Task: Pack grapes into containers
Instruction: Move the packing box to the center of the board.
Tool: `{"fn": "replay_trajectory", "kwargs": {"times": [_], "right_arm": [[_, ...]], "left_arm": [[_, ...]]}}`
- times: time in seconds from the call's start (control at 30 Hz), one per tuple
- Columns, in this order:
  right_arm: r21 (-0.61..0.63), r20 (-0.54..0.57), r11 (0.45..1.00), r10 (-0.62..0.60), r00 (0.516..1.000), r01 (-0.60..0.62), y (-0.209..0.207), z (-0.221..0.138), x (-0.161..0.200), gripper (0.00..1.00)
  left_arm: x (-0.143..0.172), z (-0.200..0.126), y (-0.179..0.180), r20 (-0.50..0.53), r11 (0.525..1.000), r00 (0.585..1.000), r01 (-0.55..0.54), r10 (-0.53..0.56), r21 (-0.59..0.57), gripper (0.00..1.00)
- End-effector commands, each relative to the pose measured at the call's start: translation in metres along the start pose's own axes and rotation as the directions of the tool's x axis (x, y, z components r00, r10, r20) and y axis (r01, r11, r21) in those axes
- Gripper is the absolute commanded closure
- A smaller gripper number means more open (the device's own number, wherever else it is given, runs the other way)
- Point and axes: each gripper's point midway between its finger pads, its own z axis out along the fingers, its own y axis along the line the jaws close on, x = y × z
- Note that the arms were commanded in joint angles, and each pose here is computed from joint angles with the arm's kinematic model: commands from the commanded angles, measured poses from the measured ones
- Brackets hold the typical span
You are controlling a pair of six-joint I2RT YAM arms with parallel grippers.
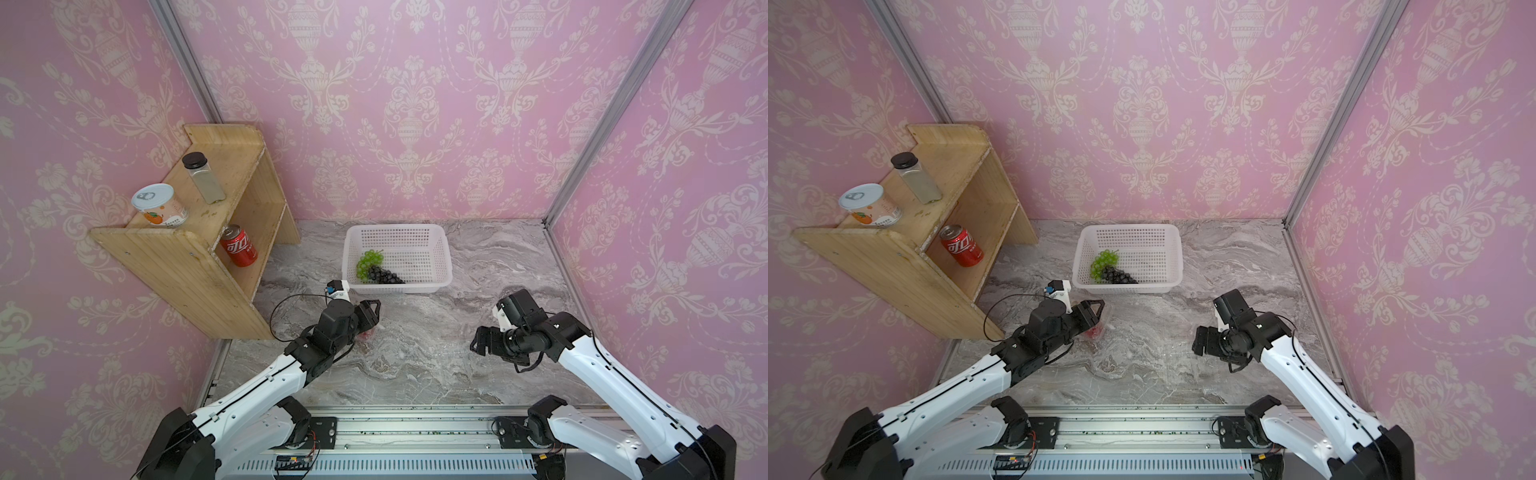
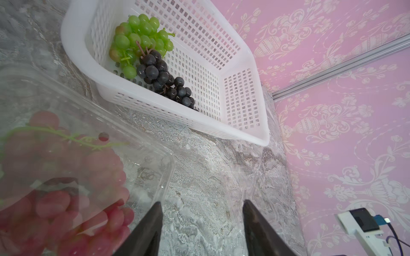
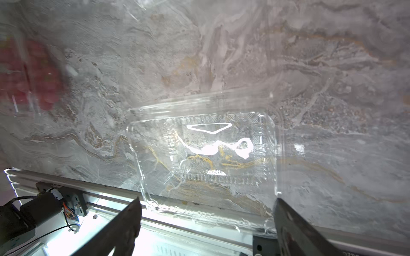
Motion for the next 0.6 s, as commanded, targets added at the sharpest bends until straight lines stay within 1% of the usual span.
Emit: {"fn": "replay_trajectory", "kwargs": {"times": [0.0, 0.13, 0.27, 0.4, 0.57], "right_arm": [[0.067, -0.002, 0.997, 0.05, 0.999, -0.05, -0.017, 0.003, 0.004, 0.07], [0.1, -0.013, 0.992, 0.074, 0.997, -0.072, -0.026, 0.014, 0.004, 0.07], [0.071, -0.025, 0.993, 0.099, 0.995, -0.097, -0.022, 0.026, 0.003, 0.07], [0.059, -0.018, 0.993, 0.099, 0.995, -0.098, -0.019, 0.037, -0.004, 0.07], [-0.013, -0.025, 0.994, 0.106, 0.994, -0.106, 0.0, 0.048, -0.016, 0.09]], "left_arm": [[0.002, -0.001, -0.009, 0.002, 0.999, 1.0, 0.0, 0.0, 0.053, 0.41], [0.002, -0.003, -0.007, 0.007, 0.999, 1.0, -0.001, 0.001, 0.051, 0.41], [0.002, -0.002, -0.007, 0.004, 0.999, 1.0, 0.003, -0.003, 0.052, 0.4], [0.004, -0.001, -0.007, 0.003, 0.998, 1.0, 0.01, -0.01, 0.055, 0.4], [0.003, 0.0, -0.006, 0.002, 0.999, 1.0, 0.014, -0.014, 0.052, 0.41]]}}
